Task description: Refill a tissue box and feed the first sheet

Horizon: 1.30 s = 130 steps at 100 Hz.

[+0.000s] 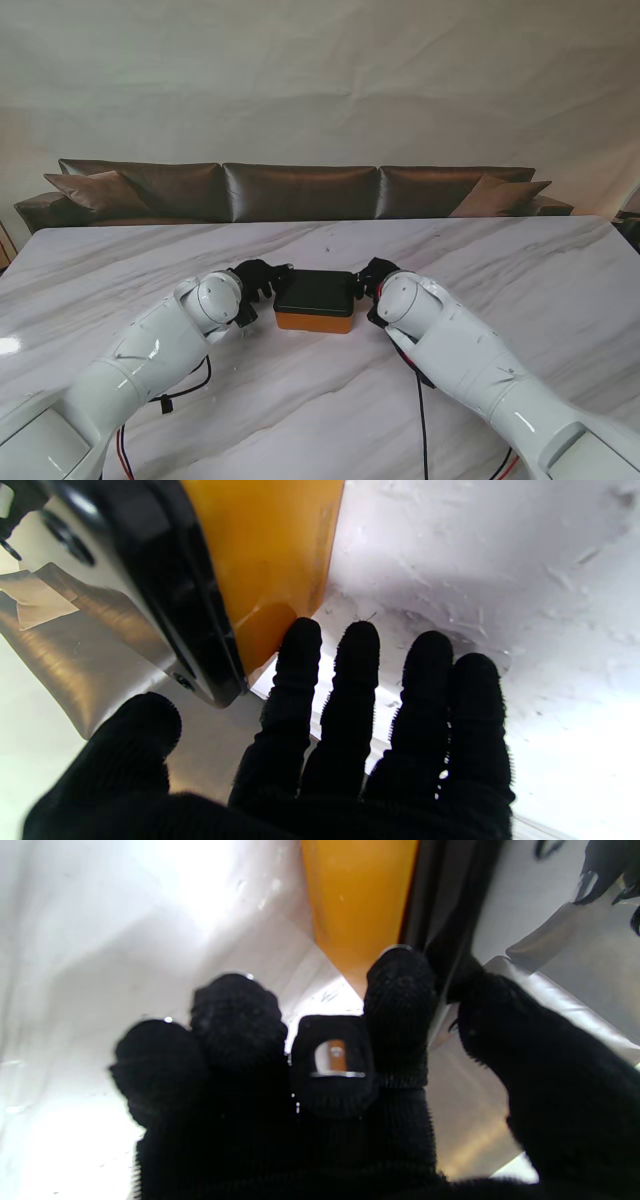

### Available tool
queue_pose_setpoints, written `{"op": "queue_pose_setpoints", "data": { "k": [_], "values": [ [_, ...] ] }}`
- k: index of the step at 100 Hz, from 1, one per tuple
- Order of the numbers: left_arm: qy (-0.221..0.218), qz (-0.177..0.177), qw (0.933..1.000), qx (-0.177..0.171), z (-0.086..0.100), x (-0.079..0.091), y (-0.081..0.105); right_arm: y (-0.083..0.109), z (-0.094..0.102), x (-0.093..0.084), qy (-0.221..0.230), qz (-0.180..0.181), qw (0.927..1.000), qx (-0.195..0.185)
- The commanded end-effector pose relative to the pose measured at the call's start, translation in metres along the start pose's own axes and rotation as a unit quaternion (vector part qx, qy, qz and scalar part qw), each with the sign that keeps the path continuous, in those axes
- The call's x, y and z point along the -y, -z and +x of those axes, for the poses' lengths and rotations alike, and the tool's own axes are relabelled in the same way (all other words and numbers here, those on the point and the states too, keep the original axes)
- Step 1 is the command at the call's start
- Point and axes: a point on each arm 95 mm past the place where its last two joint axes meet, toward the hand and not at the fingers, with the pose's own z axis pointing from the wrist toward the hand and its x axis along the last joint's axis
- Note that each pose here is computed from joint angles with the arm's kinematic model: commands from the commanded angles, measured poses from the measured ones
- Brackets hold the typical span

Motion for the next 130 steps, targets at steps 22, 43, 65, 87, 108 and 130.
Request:
{"op": "queue_pose_setpoints", "data": {
  "k": [22, 43, 65, 87, 108, 130],
  "values": [
    [-0.03, -0.014, 0.9994, -0.007, 0.008, -0.008, -0.002, -0.006, 0.002, 0.01, 0.009, 0.014, 0.9999, 0.0],
    [-0.059, -0.013, 0.9982, -0.005, 0.011, -0.01, -0.003, -0.01, 0.0, 0.016, 0.02, 0.013, 0.9997, 0.002],
    [-0.077, -0.011, 0.997, -0.006, 0.014, -0.012, -0.001, -0.012, -0.002, 0.02, 0.03, 0.016, 0.9994, 0.004],
    [-0.09, -0.014, 0.9958, -0.002, 0.015, -0.016, 0.001, -0.014, -0.006, 0.023, 0.042, 0.018, 0.9989, 0.007],
    [-0.089, -0.013, 0.9959, 0.001, 0.011, -0.018, -0.002, -0.018, -0.01, 0.026, 0.046, 0.016, 0.9987, 0.014],
    [-0.089, -0.015, 0.9959, 0.001, 0.01, -0.019, -0.003, -0.024, -0.012, 0.029, 0.053, 0.017, 0.9983, 0.019]
  ]
}}
